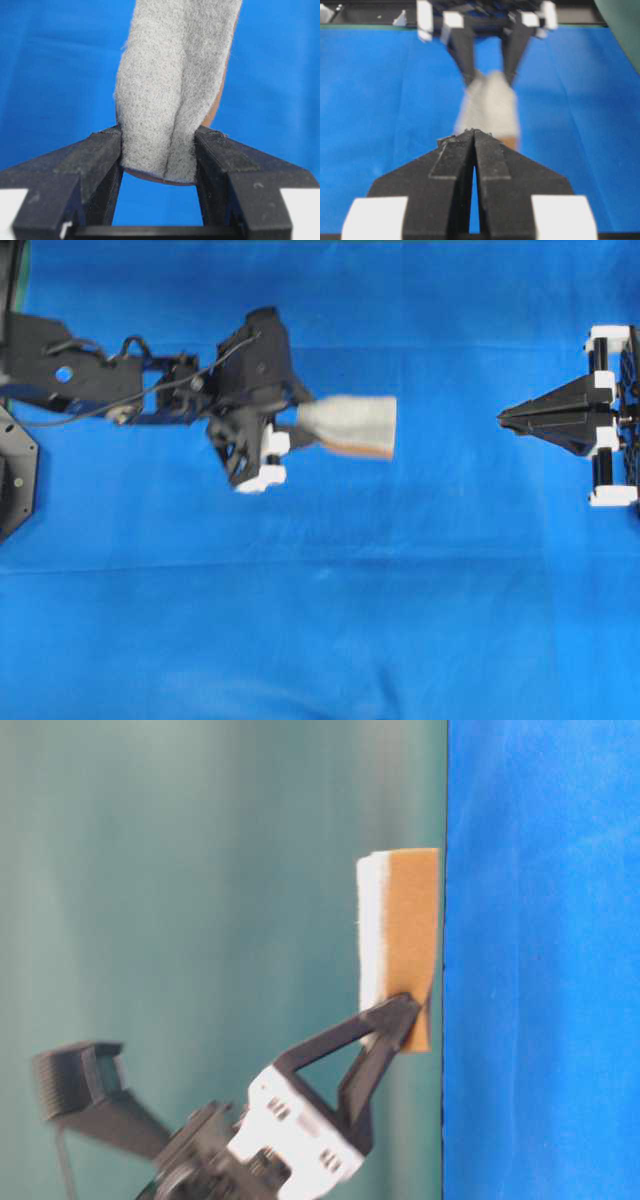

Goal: Hand over the sponge with the left arm and wipe it with the right arm.
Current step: 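Lift the sponge with the left gripper and hold it mid-table, then move the open right gripper to the sponge's right end, then close the right gripper on the sponge and open the left gripper, then retract the open left gripper while the right gripper holds the sponge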

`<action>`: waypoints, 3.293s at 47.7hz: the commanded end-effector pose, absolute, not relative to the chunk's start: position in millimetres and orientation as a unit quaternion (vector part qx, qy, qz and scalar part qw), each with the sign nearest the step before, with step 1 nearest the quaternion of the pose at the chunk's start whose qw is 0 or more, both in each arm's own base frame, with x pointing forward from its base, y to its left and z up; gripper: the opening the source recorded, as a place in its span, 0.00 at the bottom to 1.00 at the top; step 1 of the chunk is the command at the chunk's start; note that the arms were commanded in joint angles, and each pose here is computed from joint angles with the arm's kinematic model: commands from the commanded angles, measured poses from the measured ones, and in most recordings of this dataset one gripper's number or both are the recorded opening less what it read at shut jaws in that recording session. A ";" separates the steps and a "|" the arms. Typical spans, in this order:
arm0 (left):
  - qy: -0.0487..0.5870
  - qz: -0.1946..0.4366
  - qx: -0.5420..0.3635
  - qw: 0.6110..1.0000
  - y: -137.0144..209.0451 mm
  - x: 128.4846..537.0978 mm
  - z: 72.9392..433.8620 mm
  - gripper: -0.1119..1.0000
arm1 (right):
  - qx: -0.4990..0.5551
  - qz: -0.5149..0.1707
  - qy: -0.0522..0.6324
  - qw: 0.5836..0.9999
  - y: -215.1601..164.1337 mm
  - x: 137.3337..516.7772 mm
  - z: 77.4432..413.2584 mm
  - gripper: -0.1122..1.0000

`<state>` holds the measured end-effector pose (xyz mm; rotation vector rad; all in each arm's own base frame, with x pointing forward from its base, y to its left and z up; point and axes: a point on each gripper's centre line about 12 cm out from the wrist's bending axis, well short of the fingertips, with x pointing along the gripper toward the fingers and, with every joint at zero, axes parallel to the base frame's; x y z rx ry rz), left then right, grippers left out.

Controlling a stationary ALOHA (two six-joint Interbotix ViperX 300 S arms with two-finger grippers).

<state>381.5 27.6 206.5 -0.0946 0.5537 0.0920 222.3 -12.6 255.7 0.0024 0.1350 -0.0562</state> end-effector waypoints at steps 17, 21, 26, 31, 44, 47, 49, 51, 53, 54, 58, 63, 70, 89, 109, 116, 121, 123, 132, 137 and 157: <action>0.251 0.022 -0.082 0.964 0.7 375.2 223.5 0.43 | 0.012 -0.031 0.056 0.998 -13.8 228.2 265.6 0.10; 0.250 0.022 -0.081 0.965 0.6 375.5 224.1 0.43 | 0.023 -0.030 0.051 0.998 -13.3 231.1 269.6 0.10; 0.250 0.022 -0.080 0.965 0.6 375.5 224.1 0.43 | 0.033 -0.024 0.051 0.998 -10.4 238.6 274.7 0.10; 0.250 0.021 -0.079 0.965 0.7 375.6 224.2 0.43 | 0.042 -0.015 0.060 0.997 -6.4 253.7 278.3 0.10; 0.250 0.022 -0.078 0.965 1.2 375.5 224.1 0.43 | 0.058 0.000 0.105 0.993 4.1 305.1 269.6 0.52; 0.250 0.022 -0.078 0.965 1.2 375.5 224.1 0.41 | 0.063 0.001 0.117 0.991 5.7 315.0 265.6 0.66; 0.251 0.022 -0.077 0.965 1.8 375.7 223.5 0.39 | 0.066 0.000 0.125 0.990 5.8 321.3 262.6 0.73; 0.251 0.022 -0.077 0.965 1.2 375.7 223.5 0.39 | 0.069 -0.002 0.134 0.989 5.4 328.0 260.0 0.76; 0.251 0.022 -0.077 0.965 1.2 375.7 223.5 0.39 | 0.074 -0.002 0.141 0.987 6.0 333.0 258.2 0.76; 0.251 0.022 -0.077 0.965 1.8 375.7 223.5 0.39 | 0.077 -0.004 0.145 0.987 5.4 335.3 256.6 0.76; 0.249 0.022 -0.076 0.965 1.8 376.1 224.2 0.39 | 0.084 -0.005 0.155 0.984 6.1 343.9 253.8 0.76; 0.250 0.023 -0.076 0.965 2.4 375.8 223.7 0.39 | 0.085 -0.008 0.175 0.981 5.3 353.0 246.7 0.76; 0.250 0.022 -0.074 0.965 2.4 375.8 223.7 0.39 | 0.087 -0.014 0.193 0.977 2.6 363.0 238.1 0.76; 0.250 0.022 -0.072 0.965 2.4 375.8 223.7 0.39 | 0.087 -0.022 0.237 0.967 -0.7 382.1 217.7 0.76; 0.247 0.024 -0.077 0.966 3.5 376.6 225.1 0.39 | 0.075 -0.022 0.235 0.969 -3.5 383.0 218.4 0.65; 0.246 0.023 -0.076 0.966 3.0 376.7 225.2 0.39 | 0.071 -0.020 0.237 0.969 -2.8 382.8 218.0 0.33; 0.236 0.023 -0.075 0.969 3.1 378.3 227.5 0.37 | 0.071 -0.021 0.237 0.969 -3.4 382.8 218.0 0.26; 0.232 0.022 -0.074 0.970 3.1 378.7 228.3 0.36 | 0.071 -0.020 0.236 0.969 -2.8 382.7 218.6 0.26; 0.210 0.014 -0.050 0.976 2.1 379.5 233.0 0.36 | 0.070 -0.021 0.238 0.968 -3.4 382.7 217.7 0.26; 0.203 0.012 -0.043 0.978 1.5 378.5 235.0 0.40 | 0.069 -0.021 0.239 0.968 -3.4 381.2 218.5 0.26; 0.140 0.007 -0.034 0.990 0.6 330.5 261.7 0.87 | 0.063 -0.019 0.251 0.966 -2.7 368.5 212.5 0.26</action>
